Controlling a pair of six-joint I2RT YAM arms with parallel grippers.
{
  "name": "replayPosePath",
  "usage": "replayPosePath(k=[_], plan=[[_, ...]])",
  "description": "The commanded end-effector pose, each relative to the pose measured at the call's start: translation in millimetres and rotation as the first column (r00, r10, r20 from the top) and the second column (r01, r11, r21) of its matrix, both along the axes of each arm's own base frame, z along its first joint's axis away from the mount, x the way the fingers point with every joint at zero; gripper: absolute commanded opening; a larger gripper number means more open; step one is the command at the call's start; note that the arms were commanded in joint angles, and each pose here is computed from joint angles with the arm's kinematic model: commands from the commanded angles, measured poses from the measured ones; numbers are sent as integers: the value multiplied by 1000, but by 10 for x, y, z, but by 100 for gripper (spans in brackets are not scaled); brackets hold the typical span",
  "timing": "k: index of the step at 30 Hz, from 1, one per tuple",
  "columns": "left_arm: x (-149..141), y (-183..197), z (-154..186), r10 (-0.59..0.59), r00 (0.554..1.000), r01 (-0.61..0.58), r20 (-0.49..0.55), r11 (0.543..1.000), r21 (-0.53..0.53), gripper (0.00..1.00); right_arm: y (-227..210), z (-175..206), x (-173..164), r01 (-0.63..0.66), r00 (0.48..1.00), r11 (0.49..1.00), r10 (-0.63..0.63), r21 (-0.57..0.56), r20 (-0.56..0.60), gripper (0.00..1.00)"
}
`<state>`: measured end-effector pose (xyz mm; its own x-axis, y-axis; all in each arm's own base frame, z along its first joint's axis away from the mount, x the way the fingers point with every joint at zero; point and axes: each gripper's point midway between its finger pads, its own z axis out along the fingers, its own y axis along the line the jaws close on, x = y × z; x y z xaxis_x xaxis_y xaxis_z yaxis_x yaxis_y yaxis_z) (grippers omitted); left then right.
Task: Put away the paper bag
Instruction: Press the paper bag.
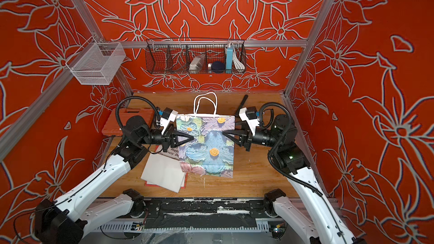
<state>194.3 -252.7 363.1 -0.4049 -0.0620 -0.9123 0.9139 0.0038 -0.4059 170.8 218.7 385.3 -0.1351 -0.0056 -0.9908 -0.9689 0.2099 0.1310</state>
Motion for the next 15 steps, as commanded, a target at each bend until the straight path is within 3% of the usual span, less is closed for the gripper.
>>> replayPosePath(k=[1,2,4,6,7,11,13,14,15], plan=[[-89,11,-15,-29,999,29,37,1000,8,0,-10,238,-38,-14,998,999,11,41,66,0],[-87,12,-37,-30,999,30,33,999,12,0,-14,250,-33,-7,998,999,4,44,66,5],[-91,10,-58,-33,999,32,35,999,15,0,-20,269,-21,3,998,999,-6,47,62,32],[-93,8,-80,-35,999,34,33,999,18,0,-17,287,-22,0,998,999,-3,49,61,38],[-91,5,-96,-36,999,35,30,999,20,0,-17,300,-20,0,998,999,-3,50,62,36],[-83,-2,-172,-39,999,38,18,999,33,0,-20,349,-35,-3,997,998,-1,58,76,1],[-81,-3,-206,-39,999,39,10,999,37,0,-21,362,-39,-4,997,998,-1,59,80,0],[-82,-5,-228,-41,999,41,8,998,40,0,-24,368,-37,0,997,998,-5,60,80,14],[-82,-5,-245,-41,999,41,3,998,43,0,-25,371,-34,2,997,998,-7,59,82,34]])
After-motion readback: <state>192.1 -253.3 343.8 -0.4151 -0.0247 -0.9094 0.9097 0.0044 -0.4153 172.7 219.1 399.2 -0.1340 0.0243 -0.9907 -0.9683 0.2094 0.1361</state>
